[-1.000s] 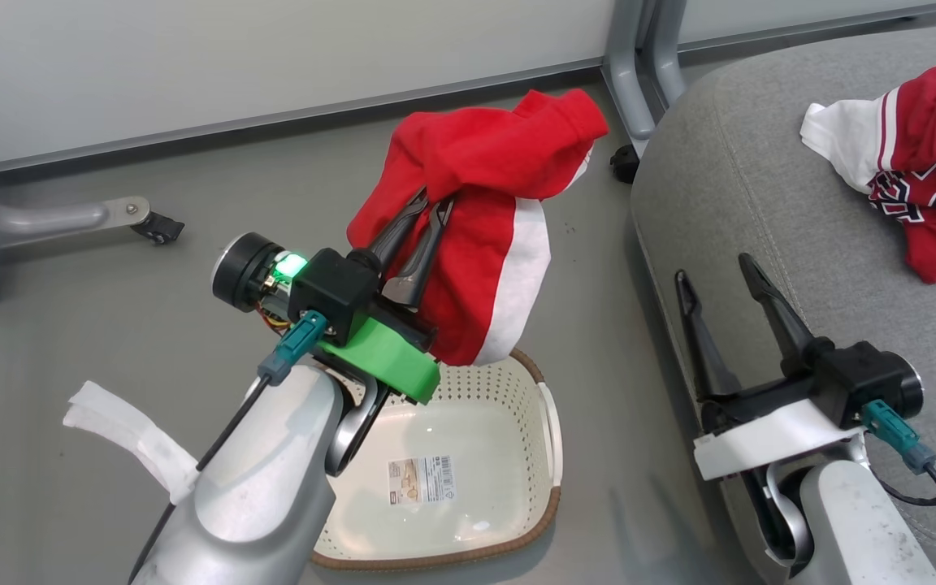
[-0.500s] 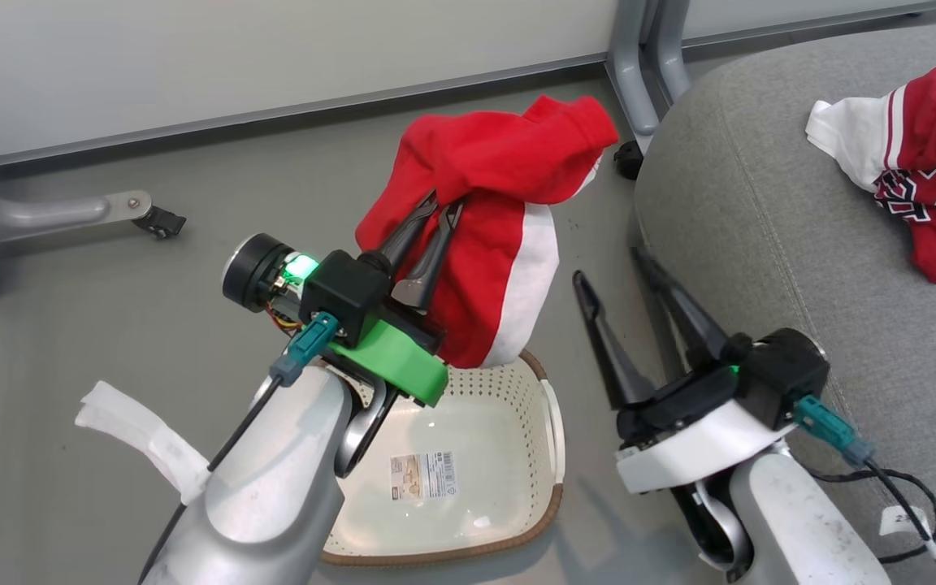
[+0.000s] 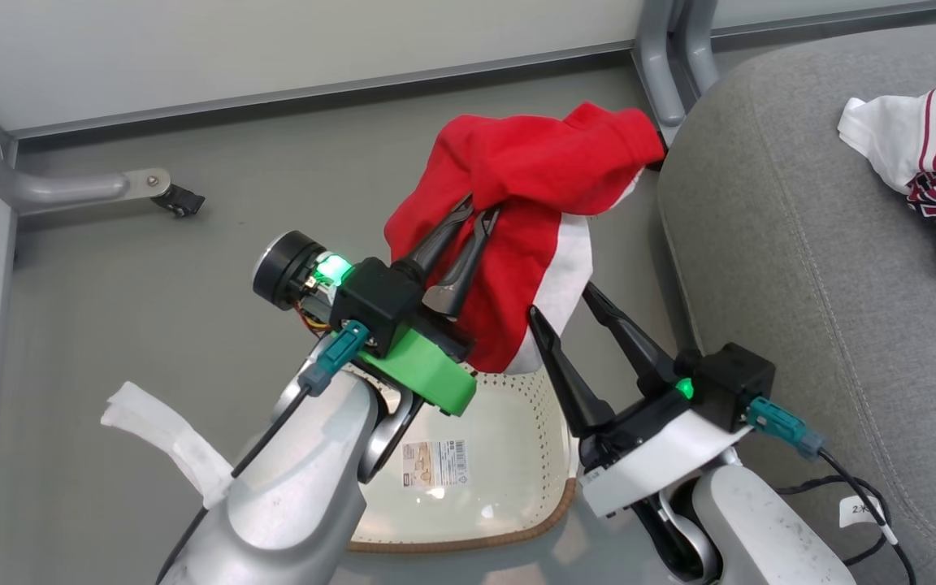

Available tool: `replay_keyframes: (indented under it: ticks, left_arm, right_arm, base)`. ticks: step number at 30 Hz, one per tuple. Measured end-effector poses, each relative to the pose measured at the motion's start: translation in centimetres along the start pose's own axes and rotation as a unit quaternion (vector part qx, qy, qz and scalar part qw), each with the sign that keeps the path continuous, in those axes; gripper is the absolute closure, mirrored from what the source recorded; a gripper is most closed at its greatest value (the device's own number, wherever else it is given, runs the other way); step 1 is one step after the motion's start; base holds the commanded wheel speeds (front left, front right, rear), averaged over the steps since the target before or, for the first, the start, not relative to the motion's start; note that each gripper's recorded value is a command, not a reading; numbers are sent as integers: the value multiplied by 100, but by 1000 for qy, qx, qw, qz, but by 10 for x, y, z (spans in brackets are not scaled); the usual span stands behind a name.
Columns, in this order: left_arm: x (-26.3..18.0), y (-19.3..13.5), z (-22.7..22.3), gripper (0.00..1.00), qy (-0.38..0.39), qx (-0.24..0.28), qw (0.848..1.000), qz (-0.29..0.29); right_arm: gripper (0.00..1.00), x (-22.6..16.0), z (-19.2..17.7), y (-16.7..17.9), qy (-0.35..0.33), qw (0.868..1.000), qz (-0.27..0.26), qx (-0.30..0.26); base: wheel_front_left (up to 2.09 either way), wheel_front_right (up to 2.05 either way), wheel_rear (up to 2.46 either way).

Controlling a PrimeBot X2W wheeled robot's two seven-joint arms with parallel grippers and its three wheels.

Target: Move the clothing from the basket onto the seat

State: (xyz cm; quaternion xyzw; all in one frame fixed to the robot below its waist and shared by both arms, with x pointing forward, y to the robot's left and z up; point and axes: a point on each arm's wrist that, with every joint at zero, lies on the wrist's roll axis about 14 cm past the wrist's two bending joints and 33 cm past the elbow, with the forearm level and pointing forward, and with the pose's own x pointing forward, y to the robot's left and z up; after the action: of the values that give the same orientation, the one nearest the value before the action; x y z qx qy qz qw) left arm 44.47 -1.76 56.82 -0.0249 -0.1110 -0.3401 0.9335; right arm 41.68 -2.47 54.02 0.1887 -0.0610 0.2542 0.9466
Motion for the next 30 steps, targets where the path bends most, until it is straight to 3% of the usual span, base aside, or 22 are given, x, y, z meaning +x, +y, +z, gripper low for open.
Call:
replay_keyframes:
  ticks: [12, 13, 14, 30]
  left_arm:
    - [-2, -8, -6, 100, 5, -6, 1000, -11]
    - [-2, -8, -6, 100, 6, -7, 1000, -11]
    - [-2, -8, -6, 100, 6, -8, 1000, -11]
    - [0, -13, -12, 100, 13, -13, 1000, -19]
  right_arm:
    - [0, 16, -10, 21, 10, 999, 39, 26]
    - [56, 17, -11, 21, 12, 999, 40, 26]
    - [100, 17, -12, 21, 13, 999, 40, 25]
    - [100, 21, -9, 14, 9, 999, 34, 18]
  base:
    - [0, 0, 0]
    - [0, 0, 0]
    - [0, 0, 0]
    - [0, 0, 0]
